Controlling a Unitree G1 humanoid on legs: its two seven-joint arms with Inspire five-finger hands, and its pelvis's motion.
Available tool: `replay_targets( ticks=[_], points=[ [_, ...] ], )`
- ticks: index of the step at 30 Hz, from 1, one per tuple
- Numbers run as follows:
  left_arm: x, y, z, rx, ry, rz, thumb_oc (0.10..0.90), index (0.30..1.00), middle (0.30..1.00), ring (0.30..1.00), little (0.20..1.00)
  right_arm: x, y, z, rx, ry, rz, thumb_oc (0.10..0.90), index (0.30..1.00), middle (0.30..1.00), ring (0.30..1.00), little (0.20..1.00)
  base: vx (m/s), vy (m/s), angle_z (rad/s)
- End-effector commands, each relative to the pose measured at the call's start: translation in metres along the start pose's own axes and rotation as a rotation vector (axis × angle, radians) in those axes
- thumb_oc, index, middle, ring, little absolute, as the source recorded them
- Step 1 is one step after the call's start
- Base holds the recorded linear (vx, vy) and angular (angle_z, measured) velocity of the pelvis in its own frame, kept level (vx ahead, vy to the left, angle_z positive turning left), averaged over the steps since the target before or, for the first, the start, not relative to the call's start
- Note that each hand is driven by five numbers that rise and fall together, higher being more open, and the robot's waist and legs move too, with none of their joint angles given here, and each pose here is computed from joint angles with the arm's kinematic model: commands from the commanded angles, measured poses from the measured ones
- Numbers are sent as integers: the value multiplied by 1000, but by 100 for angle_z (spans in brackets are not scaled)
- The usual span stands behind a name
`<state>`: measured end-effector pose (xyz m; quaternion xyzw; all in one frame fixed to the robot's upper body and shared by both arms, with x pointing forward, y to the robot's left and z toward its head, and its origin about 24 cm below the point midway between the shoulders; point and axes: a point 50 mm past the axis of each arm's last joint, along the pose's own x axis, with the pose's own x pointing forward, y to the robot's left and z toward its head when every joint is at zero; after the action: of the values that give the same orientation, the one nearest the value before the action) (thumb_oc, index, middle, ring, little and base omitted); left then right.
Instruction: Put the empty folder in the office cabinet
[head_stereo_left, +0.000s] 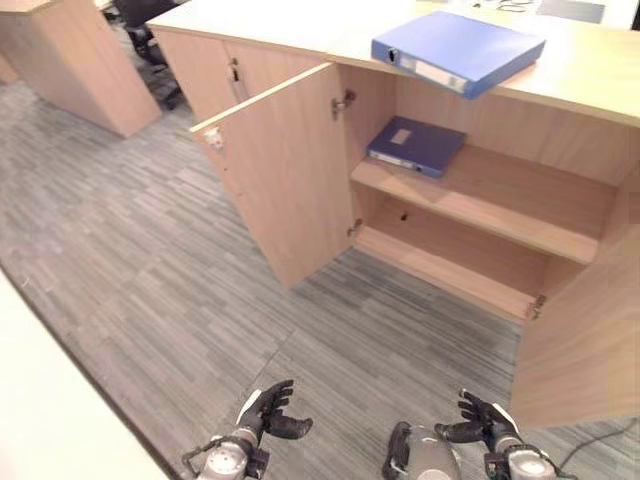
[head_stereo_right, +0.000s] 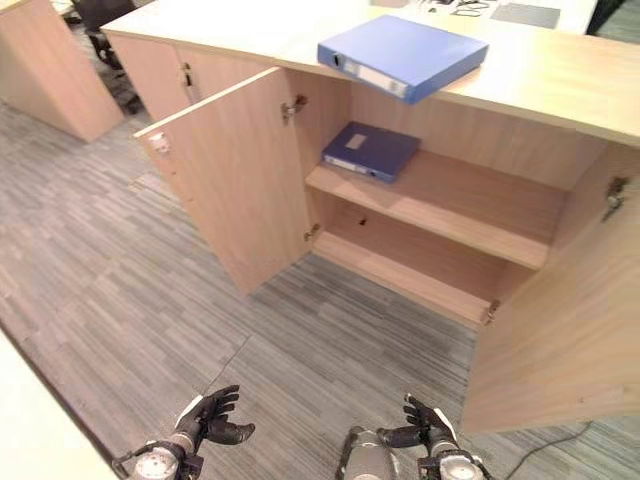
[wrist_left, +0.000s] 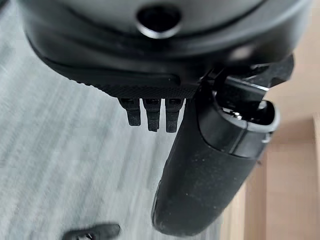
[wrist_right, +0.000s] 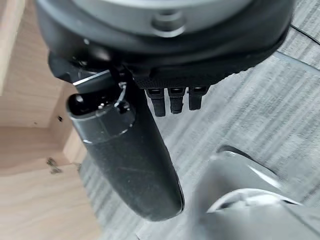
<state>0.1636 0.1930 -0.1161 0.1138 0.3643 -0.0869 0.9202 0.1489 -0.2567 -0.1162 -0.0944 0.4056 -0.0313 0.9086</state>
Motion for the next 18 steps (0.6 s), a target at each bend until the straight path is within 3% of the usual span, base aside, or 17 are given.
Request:
replay_targets(
  ticks=[1,8,18],
  points=[
    [7,9,52,-3,-228,36,800,900,900,900,900,0,-2,23,-29,-122,16,800,900,900,900,900,248,-123,-49],
    [5,6,40,18,-187,26,800,900,900,900,900,2,2,22,-34,-107,35,800,900,900,900,900,488,-31,-55],
    [-3,29,1,-31,-36,142,800,900,900,900,900,10,29,42,-163,-158,137,800,900,900,900,900,547,58,-97]
  ],
)
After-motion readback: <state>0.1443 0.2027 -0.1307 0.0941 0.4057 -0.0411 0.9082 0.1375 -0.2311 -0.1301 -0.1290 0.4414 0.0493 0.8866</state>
